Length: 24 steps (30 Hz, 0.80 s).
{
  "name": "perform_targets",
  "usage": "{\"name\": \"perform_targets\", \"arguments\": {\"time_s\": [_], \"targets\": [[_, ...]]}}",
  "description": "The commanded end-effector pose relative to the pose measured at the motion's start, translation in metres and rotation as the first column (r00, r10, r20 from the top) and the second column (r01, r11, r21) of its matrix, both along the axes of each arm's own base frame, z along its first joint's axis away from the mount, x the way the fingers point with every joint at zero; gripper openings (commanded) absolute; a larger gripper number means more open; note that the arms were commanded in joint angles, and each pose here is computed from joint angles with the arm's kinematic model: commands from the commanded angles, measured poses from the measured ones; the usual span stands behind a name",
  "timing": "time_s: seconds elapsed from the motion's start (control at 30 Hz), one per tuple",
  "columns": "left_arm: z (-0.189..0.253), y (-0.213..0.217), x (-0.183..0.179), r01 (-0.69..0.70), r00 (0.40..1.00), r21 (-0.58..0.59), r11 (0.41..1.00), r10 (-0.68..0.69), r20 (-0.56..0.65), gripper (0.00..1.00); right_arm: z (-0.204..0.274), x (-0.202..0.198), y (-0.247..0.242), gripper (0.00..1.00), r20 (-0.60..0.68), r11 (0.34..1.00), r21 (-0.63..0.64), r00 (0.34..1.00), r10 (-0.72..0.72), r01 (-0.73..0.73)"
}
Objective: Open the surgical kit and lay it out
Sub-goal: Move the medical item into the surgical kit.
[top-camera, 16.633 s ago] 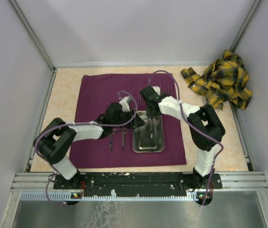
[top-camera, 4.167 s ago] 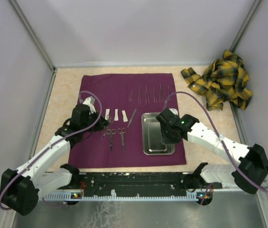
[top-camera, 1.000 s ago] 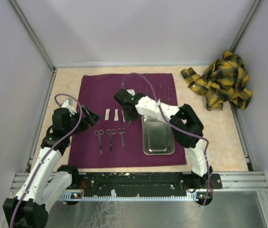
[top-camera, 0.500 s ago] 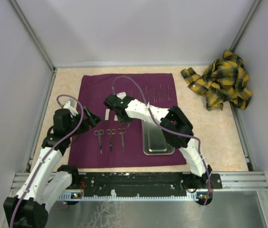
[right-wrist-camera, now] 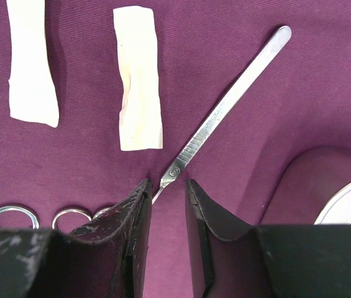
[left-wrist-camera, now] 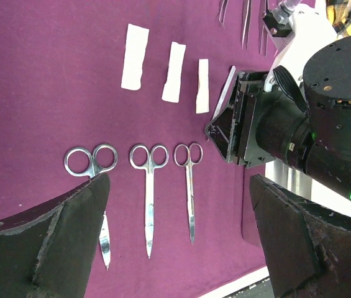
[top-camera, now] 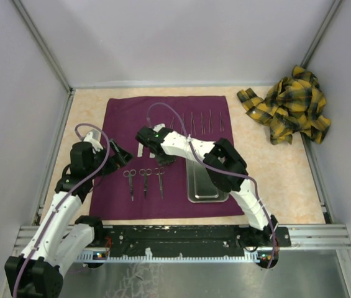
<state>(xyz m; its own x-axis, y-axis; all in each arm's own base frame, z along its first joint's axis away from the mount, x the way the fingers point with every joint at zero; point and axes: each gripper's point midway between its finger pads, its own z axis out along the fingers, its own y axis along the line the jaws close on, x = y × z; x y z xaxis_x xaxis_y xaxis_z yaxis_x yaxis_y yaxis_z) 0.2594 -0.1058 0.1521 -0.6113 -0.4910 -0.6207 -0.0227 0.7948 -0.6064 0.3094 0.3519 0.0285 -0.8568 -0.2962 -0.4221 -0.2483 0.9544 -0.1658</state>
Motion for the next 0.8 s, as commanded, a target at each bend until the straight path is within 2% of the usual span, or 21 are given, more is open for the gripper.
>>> {"name": "perform_targets", "arguments": {"time_s": [0.0,0.77], "targets": [[0.004,-0.001,0.004,0.014,0.999,-0.002,1.0,-0.014,0.03,0.99,0.013,0.009,0.006,0.29,0.052,1.0,0.002,0.999,-0.005,0.005],[0.007,-0.005,0.003,0.032,0.999,-0.02,0.999,-0.031,0.039,0.98,0.02,-0.009,-0.036,0.29,0.056,0.998,-0.033,0.997,-0.054,0.056]]}}
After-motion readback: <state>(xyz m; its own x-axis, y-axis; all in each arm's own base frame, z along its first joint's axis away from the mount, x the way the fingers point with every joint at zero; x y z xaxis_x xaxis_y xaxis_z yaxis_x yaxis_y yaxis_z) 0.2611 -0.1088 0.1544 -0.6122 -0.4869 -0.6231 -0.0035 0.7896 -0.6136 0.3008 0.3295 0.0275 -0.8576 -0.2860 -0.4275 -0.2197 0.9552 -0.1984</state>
